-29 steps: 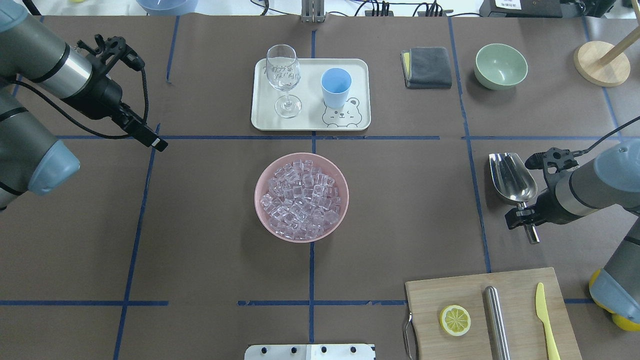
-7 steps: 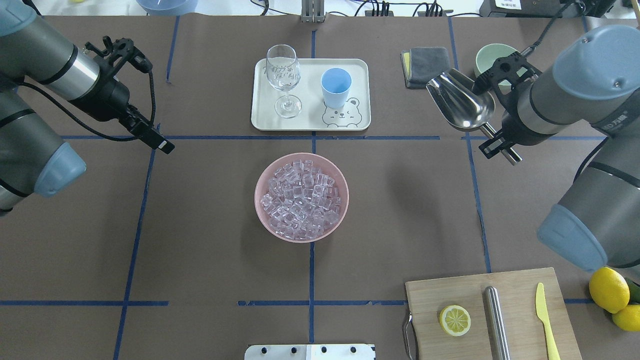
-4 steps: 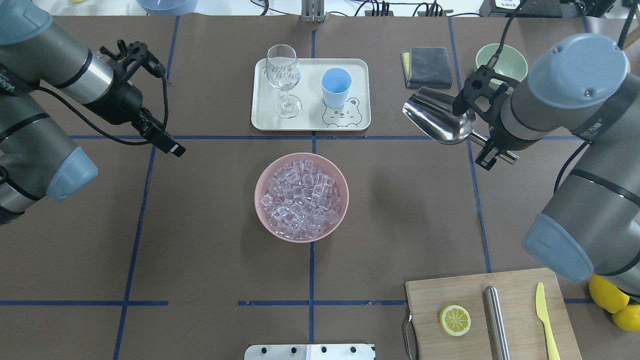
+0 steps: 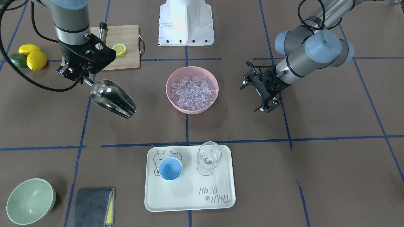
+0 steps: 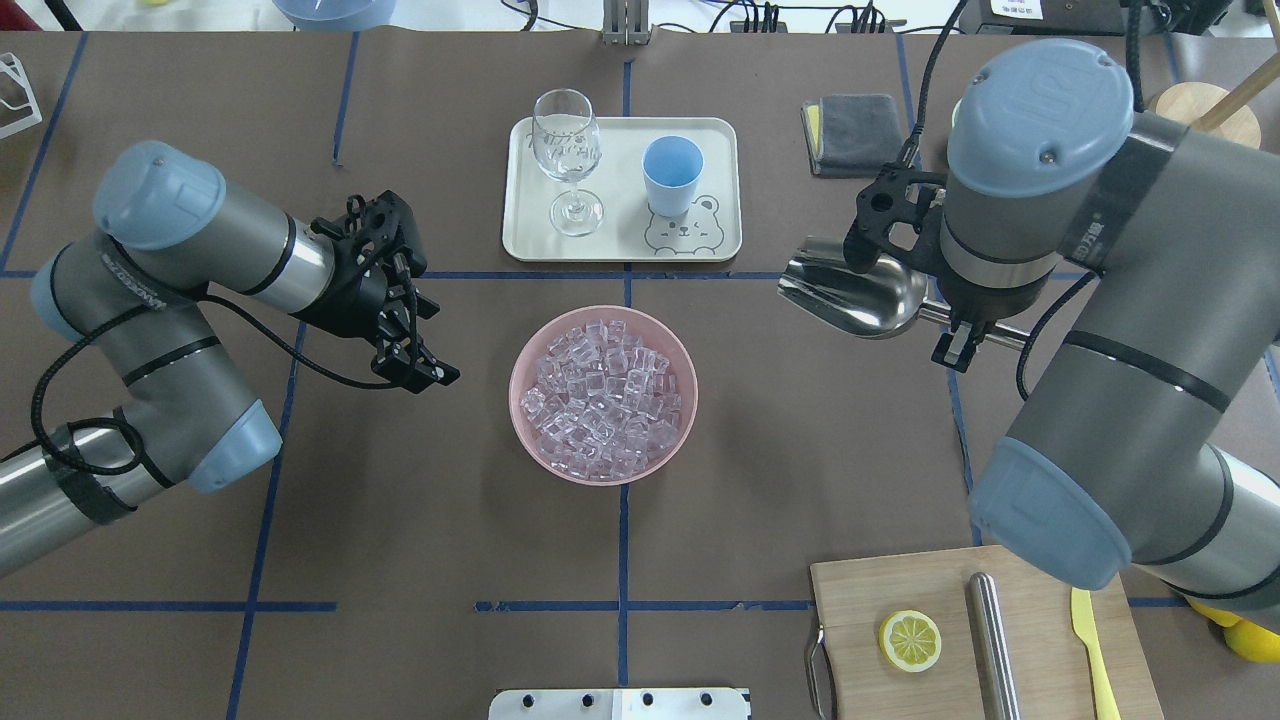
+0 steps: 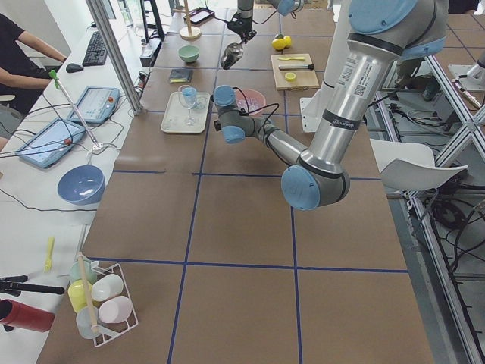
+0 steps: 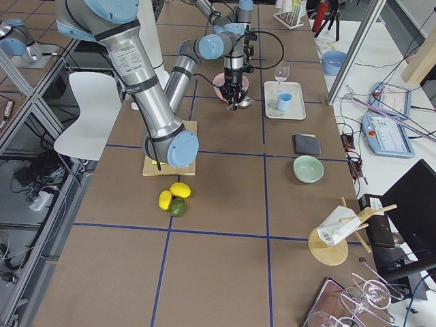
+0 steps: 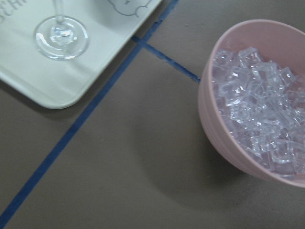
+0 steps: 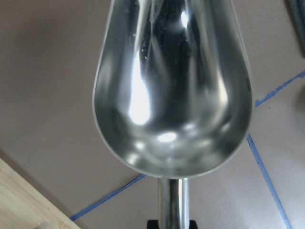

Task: Put ice in cup with scoop
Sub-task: 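Carry the scoop toward the pink bowl while the left gripper reaches its rim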

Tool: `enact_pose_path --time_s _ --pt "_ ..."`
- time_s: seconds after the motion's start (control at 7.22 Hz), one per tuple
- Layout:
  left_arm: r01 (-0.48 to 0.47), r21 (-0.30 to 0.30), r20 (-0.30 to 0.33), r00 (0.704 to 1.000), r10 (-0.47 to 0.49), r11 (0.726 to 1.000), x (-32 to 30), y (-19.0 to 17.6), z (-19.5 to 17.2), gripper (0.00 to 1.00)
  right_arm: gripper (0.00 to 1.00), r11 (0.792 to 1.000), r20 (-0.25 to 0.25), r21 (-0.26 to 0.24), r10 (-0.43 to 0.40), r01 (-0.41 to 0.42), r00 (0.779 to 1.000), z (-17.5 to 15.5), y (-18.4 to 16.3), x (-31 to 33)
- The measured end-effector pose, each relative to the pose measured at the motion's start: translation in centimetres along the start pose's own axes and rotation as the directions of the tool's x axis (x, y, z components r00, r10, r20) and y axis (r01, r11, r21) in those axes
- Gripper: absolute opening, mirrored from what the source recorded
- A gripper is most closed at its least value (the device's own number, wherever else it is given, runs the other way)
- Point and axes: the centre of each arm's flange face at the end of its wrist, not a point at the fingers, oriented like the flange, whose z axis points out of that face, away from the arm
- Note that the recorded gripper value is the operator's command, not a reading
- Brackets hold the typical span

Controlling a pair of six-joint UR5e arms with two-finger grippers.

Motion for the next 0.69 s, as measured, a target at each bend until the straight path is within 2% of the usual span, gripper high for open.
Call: enact_pose_path --time_s 0.28,0.42,0.69 --pt "-0.212 0.026 -0.014 0.977 0.212 0.977 1.3 0.0 1.5 1.0 0.0 0.998 0.028 -0.016 -0.064 0.065 0.998 -0.4 -0.4 -2.9" --pt "-0.272 0.046 -0.022 0.962 0.273 0.961 2.1 -0.4 2.0 1.0 0.0 0.996 0.035 -0.016 -0.082 0.082 0.996 -0.6 -0.7 -3.8" --pt "-0.312 0.074 -0.037 0.948 0.315 0.947 3.1 -0.7 3.1 1.0 0.0 0.991 0.037 -0.043 -0.125 0.126 0.991 -1.7 -1.9 -4.5"
